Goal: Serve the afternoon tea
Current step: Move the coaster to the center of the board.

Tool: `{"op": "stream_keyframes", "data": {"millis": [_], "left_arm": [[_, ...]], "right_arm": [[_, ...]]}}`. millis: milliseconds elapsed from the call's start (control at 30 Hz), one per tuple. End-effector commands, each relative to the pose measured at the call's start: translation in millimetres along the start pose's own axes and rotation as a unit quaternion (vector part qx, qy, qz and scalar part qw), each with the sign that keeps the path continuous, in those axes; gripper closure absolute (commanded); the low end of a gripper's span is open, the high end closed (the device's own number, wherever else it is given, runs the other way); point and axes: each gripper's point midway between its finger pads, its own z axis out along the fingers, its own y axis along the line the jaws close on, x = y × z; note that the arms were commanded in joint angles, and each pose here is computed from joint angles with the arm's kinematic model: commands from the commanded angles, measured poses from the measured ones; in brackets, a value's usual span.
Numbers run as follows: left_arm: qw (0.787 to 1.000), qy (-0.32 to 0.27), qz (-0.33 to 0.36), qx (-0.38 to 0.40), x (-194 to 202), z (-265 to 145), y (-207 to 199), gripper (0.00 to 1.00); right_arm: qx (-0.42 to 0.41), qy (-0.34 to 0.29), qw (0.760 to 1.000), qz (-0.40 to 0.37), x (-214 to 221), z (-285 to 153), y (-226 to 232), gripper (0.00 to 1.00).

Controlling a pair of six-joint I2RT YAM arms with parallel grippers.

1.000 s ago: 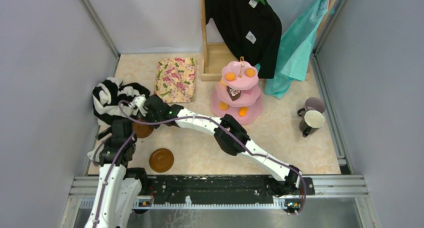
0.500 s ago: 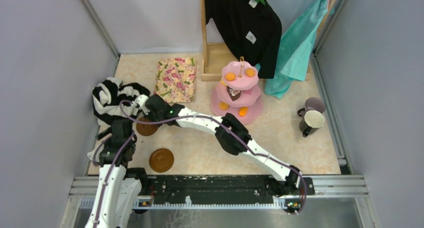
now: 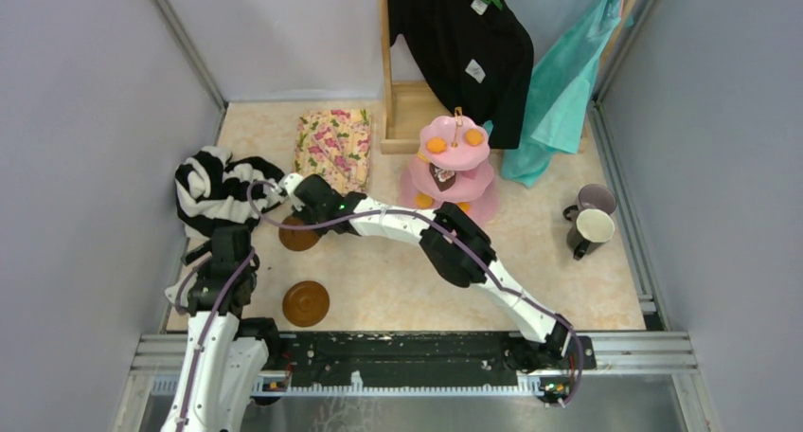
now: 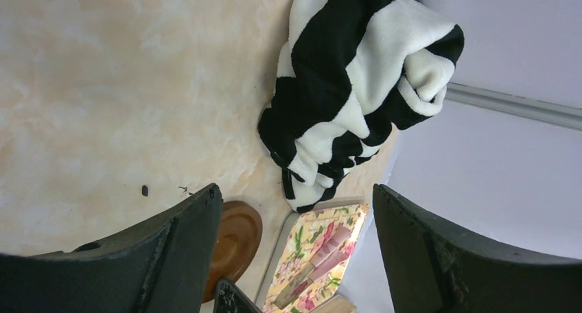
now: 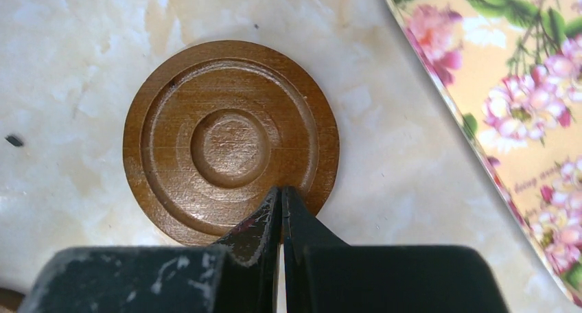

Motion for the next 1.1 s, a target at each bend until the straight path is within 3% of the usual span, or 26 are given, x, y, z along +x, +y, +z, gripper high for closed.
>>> {"op": "stream_keyframes", "data": {"millis": [0,700,1067], "left_arm": [[1.0,-0.017,0.008,0.002,-9,0,0,0.15],[0.999,0.009,0.05,0.009,10,4,-6,0.16],[0.99,0.041,0.134,0.006,34,9,-8,0.16]], "right_arm": [[0.046,0.205,0.977,0.027,143,-12,-33,0.97],[0.101,0.217,0.964,0.113,207,-106,-50,0.96],[0.144,0.22,0.949,0.171,235,-153,-64,0.96]]}}
